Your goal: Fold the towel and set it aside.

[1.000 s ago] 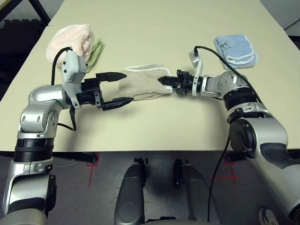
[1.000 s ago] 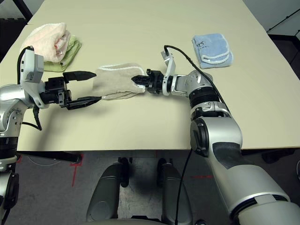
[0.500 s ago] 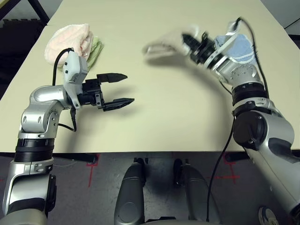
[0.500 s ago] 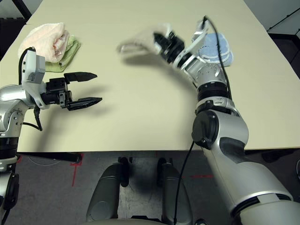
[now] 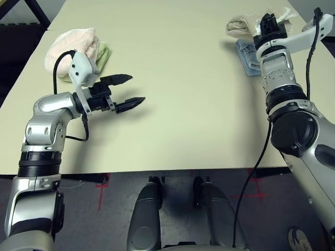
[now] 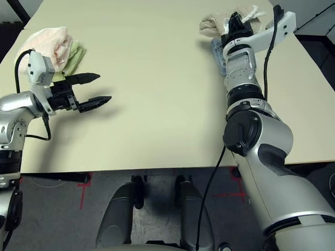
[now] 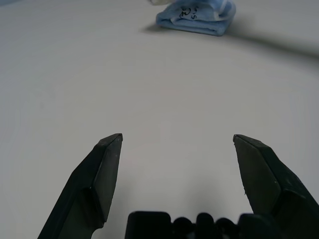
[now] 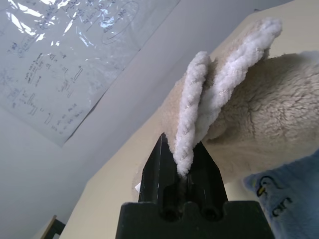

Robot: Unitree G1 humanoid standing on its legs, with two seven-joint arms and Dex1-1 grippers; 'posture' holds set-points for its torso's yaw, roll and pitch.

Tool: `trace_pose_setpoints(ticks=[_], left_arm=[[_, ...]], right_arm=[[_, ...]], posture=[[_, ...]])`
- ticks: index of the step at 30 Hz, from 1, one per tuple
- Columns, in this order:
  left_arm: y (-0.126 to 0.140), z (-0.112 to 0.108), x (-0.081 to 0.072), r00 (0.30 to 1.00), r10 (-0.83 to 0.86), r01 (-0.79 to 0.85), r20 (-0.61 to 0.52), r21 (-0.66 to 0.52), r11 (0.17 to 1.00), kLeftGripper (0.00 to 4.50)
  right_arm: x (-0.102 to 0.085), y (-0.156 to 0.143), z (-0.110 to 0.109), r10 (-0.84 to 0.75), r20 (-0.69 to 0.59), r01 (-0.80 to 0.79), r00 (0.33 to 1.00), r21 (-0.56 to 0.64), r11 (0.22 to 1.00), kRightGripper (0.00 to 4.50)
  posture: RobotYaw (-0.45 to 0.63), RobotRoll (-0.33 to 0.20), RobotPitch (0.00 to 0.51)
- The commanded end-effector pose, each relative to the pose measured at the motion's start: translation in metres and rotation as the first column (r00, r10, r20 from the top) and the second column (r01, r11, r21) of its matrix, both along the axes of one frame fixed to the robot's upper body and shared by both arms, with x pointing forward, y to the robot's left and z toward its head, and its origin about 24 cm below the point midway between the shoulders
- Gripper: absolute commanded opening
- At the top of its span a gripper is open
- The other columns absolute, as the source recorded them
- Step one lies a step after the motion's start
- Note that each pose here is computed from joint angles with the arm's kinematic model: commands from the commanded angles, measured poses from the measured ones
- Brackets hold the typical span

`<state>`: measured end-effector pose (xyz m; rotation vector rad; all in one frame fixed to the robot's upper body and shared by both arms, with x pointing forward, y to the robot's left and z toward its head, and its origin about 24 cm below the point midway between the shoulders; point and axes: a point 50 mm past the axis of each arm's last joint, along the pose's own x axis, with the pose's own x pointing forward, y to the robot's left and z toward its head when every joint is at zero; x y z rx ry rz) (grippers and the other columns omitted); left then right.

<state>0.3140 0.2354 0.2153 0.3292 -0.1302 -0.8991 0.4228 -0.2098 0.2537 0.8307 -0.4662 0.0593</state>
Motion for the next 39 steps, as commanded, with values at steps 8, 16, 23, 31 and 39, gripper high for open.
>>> trace_pose_setpoints(ticks=[8, 16, 23, 31, 39], left_arm=[[-0.014, 0.012, -0.015, 0.986, -0.157, 0.16, 0.06, -0.055, 0.986, 4.5], [-0.017, 0.015, -0.027, 0.988, -0.14, 0.144, 0.063, -0.064, 0.987, 4.5], [-0.017, 0.01, -0.034, 0.993, -0.108, 0.111, 0.046, -0.076, 0.991, 4.5], [-0.021, 0.013, -0.028, 0.996, -0.064, 0.069, 0.058, -0.095, 0.993, 4.5], [-0.025, 0.029, -0.018, 0.993, -0.06, 0.072, 0.1, -0.111, 0.991, 4.5]], right_arm=[[-0.003, -0.013, 0.015, -0.039, 0.024, 0.04, 0.999, -0.067, 0.997, 0.01], [-0.003, -0.014, 0.02, -0.036, 0.033, 0.04, 0.999, -0.14, 0.989, 0.01], [-0.002, -0.01, 0.017, -0.025, 0.025, 0.029, 0.999, -0.162, 0.986, 0.01], [-0.004, -0.013, 0.02, 0.002, 0.064, 0.009, 0.998, -0.173, 0.985, 0.01], [-0.01, -0.021, 0.047, 0.006, 0.162, 0.018, 0.987, -0.149, 0.989, 0.01]], posture=[[0.05, 0.0, 0.271], [0.09, 0.0, 0.306], [0.08, 0.0, 0.323], [0.05, 0.0, 0.352], [0.01, 0.0, 0.393]])
